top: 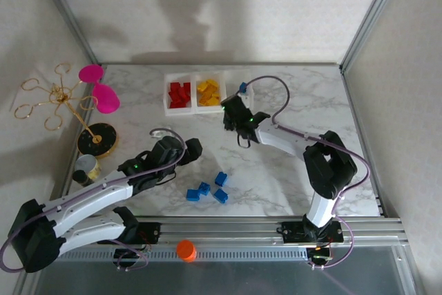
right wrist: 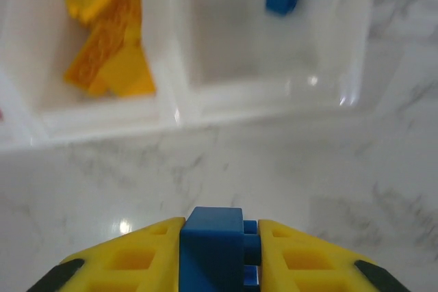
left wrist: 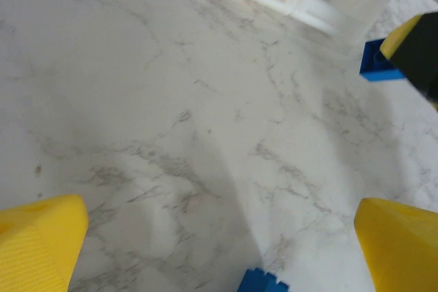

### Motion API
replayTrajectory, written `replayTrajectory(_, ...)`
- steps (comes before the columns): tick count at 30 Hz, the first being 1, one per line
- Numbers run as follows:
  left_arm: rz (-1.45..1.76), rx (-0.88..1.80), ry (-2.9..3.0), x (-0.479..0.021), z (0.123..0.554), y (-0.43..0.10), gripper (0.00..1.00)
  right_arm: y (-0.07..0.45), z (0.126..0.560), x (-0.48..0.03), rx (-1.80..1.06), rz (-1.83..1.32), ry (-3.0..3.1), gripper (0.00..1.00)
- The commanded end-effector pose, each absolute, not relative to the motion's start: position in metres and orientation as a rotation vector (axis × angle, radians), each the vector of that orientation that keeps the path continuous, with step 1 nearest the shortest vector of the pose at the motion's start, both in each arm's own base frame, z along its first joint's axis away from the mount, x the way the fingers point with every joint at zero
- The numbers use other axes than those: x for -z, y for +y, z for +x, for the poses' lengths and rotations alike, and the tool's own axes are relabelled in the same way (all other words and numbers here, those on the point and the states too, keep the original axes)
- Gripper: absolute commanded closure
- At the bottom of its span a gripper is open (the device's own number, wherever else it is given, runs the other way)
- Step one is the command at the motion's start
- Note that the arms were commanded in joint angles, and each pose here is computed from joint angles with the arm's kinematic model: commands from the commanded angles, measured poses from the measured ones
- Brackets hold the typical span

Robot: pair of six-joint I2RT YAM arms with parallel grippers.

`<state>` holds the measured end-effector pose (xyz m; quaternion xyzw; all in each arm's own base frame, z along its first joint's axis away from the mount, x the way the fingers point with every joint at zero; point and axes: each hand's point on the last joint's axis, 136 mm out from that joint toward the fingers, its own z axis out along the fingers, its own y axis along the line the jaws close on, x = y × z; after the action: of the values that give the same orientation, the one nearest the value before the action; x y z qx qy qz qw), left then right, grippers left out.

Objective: Sort the legos into containers by color
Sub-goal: Place the lego in the container.

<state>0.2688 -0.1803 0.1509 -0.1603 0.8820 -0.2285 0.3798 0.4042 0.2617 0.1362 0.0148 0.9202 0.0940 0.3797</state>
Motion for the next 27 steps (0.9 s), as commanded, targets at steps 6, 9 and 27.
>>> replayTrajectory(6,-0.408,0.584,2.185,-0.180,0.301,-0.202,0.00,0.254,0.491,-0.149,-0.165,0.003,2.231,0.72)
replayTrajectory(9,-0.404,0.617,2.176,-0.184,0.306,-0.211,0.00,0.254,0.524,-0.144,-0.135,-0.008,2.225,0.68)
replayTrajectory(27,-0.424,0.640,2.205,-0.177,0.285,-0.197,0.00,0.272,0.434,-0.166,-0.324,-0.140,2.296,0.35)
